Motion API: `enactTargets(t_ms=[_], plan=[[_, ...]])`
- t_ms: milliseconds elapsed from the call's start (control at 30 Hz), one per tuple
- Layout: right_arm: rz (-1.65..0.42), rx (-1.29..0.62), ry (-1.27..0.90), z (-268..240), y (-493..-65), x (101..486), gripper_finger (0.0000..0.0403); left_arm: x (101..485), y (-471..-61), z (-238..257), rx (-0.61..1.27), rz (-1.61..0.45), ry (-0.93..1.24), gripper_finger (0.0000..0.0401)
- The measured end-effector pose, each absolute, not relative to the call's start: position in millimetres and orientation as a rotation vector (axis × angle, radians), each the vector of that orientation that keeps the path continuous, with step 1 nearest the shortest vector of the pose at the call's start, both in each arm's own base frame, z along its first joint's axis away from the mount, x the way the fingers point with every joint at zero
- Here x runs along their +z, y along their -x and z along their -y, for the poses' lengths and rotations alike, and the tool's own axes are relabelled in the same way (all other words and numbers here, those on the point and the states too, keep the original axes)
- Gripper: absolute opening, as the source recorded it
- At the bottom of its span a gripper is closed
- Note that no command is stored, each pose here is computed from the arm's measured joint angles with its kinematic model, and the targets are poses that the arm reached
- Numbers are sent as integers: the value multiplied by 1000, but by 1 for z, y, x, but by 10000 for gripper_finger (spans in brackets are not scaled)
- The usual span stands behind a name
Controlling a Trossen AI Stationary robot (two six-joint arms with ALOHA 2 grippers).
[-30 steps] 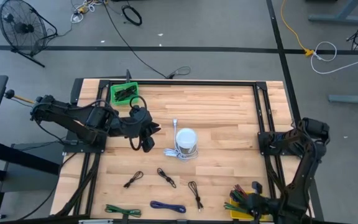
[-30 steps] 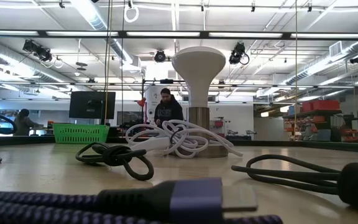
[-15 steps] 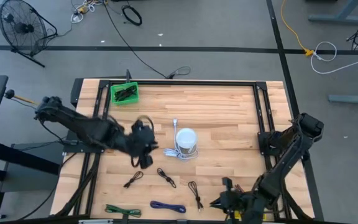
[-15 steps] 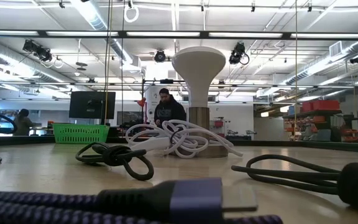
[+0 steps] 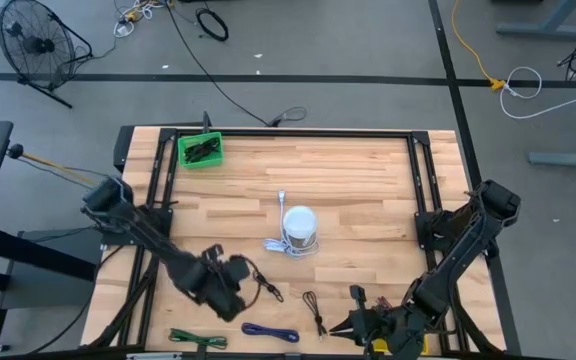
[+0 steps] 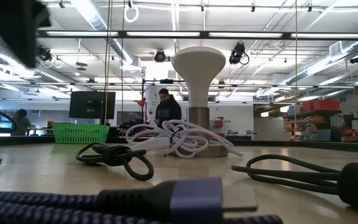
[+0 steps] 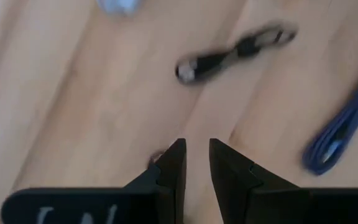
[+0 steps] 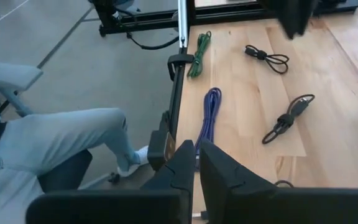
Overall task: Pick & Place USB Port
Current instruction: Put the plain black charger cable into the green basket
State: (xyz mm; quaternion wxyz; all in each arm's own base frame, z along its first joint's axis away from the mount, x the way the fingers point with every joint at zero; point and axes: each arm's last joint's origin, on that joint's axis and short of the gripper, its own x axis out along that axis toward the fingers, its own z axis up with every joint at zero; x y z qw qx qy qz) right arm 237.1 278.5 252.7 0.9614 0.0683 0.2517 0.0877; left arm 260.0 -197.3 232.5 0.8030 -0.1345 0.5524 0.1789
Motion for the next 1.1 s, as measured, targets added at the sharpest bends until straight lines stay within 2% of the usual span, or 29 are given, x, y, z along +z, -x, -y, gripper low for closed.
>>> enactTargets(t_ms=[233, 400, 867, 1100], plan=[[-496, 182, -153, -279, -238, 254, 27, 187, -256, 216, 463, -1382, 225, 76], [-489, 185, -161, -280, -238, 255, 27, 174, -248, 214, 583, -1500, 201, 82], [-467, 195, -184, -281, -239, 258, 27, 171, -239, 230, 611, -1495, 305, 173], [-464, 195, -187, -281, -239, 258, 27, 169, -237, 232, 630, -1465, 325, 190]])
